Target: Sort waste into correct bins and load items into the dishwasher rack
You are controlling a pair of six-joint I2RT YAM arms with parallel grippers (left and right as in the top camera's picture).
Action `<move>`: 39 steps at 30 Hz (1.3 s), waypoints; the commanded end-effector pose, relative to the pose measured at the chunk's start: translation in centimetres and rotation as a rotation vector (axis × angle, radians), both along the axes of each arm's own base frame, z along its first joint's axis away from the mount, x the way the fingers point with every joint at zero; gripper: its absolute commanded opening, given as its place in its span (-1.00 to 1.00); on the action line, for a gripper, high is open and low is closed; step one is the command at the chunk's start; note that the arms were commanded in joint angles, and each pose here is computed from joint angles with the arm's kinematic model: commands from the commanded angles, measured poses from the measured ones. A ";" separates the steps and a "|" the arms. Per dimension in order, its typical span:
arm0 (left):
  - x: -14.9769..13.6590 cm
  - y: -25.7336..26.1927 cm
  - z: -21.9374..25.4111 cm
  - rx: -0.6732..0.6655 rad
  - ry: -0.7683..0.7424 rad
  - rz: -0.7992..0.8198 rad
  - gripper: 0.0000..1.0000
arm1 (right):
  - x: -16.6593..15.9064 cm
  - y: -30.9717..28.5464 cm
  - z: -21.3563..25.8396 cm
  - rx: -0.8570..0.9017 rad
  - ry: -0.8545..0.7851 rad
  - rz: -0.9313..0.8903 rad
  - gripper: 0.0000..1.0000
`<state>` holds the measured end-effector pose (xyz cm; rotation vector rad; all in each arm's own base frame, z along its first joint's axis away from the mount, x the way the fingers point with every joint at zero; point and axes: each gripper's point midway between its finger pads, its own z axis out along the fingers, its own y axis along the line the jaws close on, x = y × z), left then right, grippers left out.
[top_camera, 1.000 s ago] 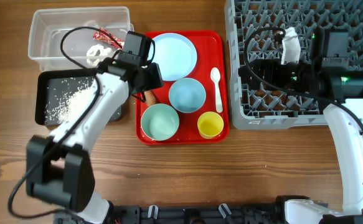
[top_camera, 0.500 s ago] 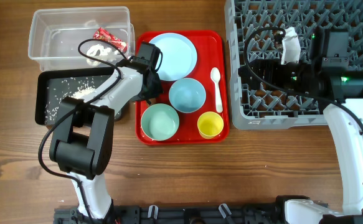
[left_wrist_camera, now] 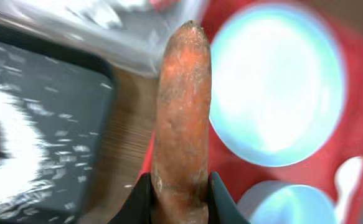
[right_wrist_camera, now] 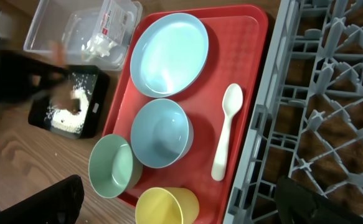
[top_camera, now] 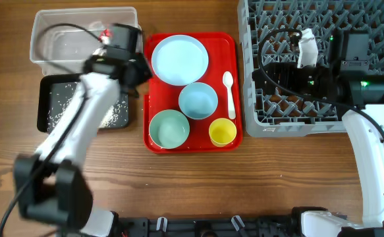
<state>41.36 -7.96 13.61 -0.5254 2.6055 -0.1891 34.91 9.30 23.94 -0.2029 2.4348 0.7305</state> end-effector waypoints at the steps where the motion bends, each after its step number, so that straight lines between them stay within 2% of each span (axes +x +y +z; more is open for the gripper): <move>1: -0.9 6.0 4.8 0.001 -0.076 0.144 -0.88 | 0.3 0.0 0.0 -0.005 0.000 -0.006 1.00; 5: -2.5 13.5 3.9 0.009 -0.023 0.341 -0.89 | 0.3 0.0 0.0 -0.004 0.000 -0.006 0.99; 8: -4.7 18.3 -0.4 -0.069 0.073 0.634 -0.92 | 0.3 0.0 0.0 -0.004 0.002 -0.006 0.99; 10: -6.9 20.4 -4.4 -0.157 0.148 0.911 -0.91 | 0.3 0.0 0.0 -0.004 0.002 -0.005 0.99; 12: -7.7 20.9 -6.9 -0.193 0.173 1.026 -0.90 | 0.3 0.0 0.0 -0.004 0.003 -0.005 1.00; 18: -6.9 21.2 -10.7 -0.201 0.159 1.038 -0.82 | 0.3 0.0 0.0 -0.005 0.004 -0.006 0.99; 20: -7.0 21.2 -10.8 -0.200 0.163 1.038 -0.69 | 0.3 0.0 0.0 -0.005 0.003 -0.006 0.99; 22: -6.9 21.2 -10.8 -0.200 0.163 1.037 -0.42 | 0.3 0.0 0.0 -0.005 0.003 -0.005 0.99; 24: -6.9 21.1 -10.8 -0.206 0.164 1.035 -0.35 | 0.3 0.0 0.0 -0.004 0.004 -0.006 0.99; 27: -6.2 19.9 -10.7 -0.285 0.171 0.999 -0.30 | 0.3 0.0 0.0 -0.004 0.004 -0.006 0.99; 30: -5.9 19.7 -10.0 -0.296 0.152 0.977 -0.33 | 0.2 0.0 0.0 -0.004 0.006 -0.006 0.99; 32: -4.9 18.1 -7.9 -0.367 0.114 0.850 -0.39 | 0.2 0.0 -0.1 -0.004 0.009 -0.005 1.00; 33: -4.3 16.9 -5.8 -0.412 0.069 0.745 -0.38 | 0.2 0.0 -0.1 -0.004 0.009 -0.005 0.99; 34: -3.7 15.3 -3.2 -0.441 0.006 0.567 -0.32 | 0.2 0.0 -0.1 -0.004 0.008 -0.005 0.99; 36: -3.5 12.3 0.8 -0.472 -0.102 0.266 -0.11 | 0.2 0.0 0.0 -0.004 0.007 -0.005 0.99; 39: -4.5 7.7 4.8 -0.423 -0.197 -0.004 0.17 | 0.4 0.0 0.1 -0.004 -0.003 -0.005 1.00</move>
